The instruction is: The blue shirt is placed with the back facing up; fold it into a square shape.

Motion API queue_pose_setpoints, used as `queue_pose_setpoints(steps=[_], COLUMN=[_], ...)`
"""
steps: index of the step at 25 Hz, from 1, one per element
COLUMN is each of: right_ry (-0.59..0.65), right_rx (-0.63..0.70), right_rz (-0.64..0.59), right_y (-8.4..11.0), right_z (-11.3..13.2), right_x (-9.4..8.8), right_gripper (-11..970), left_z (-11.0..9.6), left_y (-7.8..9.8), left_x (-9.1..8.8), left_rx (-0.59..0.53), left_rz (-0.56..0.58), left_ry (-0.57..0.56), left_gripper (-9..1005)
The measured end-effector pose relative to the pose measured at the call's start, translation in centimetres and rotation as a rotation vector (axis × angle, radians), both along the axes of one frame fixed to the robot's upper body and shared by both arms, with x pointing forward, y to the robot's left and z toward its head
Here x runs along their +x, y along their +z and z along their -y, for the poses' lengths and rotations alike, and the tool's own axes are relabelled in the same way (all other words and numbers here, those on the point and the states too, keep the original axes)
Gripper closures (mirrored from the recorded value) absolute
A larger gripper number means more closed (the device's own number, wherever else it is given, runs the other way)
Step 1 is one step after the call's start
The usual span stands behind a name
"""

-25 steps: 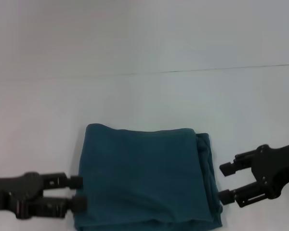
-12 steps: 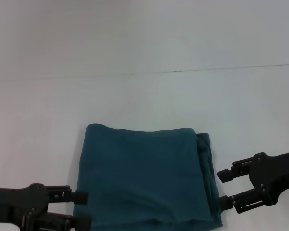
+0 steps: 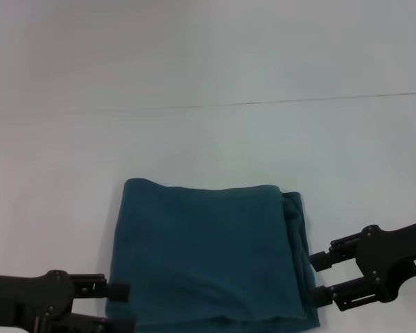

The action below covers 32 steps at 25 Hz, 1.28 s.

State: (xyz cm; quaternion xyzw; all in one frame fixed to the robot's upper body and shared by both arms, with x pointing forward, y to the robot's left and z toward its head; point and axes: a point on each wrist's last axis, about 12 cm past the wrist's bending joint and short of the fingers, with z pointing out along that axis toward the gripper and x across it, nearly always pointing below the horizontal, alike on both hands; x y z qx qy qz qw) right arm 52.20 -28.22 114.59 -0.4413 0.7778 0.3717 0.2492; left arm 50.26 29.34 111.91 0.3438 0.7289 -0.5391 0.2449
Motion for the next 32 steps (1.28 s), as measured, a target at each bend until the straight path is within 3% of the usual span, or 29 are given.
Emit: queue_pose_setpoints(steps=[11, 22, 32], right_ry=[-0.023, -0.032, -0.043], right_rx=[0.009, 0.014, 0.018], right_rz=[-0.042, -0.058, -0.085], right_y=[-0.06, -0.14, -0.21], right_z=[0.00, 0.04, 0.13], right_x=[-0.03, -0.08, -0.19], right_gripper=[300, 24, 29], left_z=[-0.13, -0.38, -0.57], left_y=[-0.25, -0.09, -0.09], left_x=[-0.13, -0.03, 0.04], left_rx=[0.030, 0.030, 0.026], left_rz=[-0.022, -0.015, -0.005], left_ry=[-0.006, 0.007, 0.027], left_gripper=[120, 120, 120])
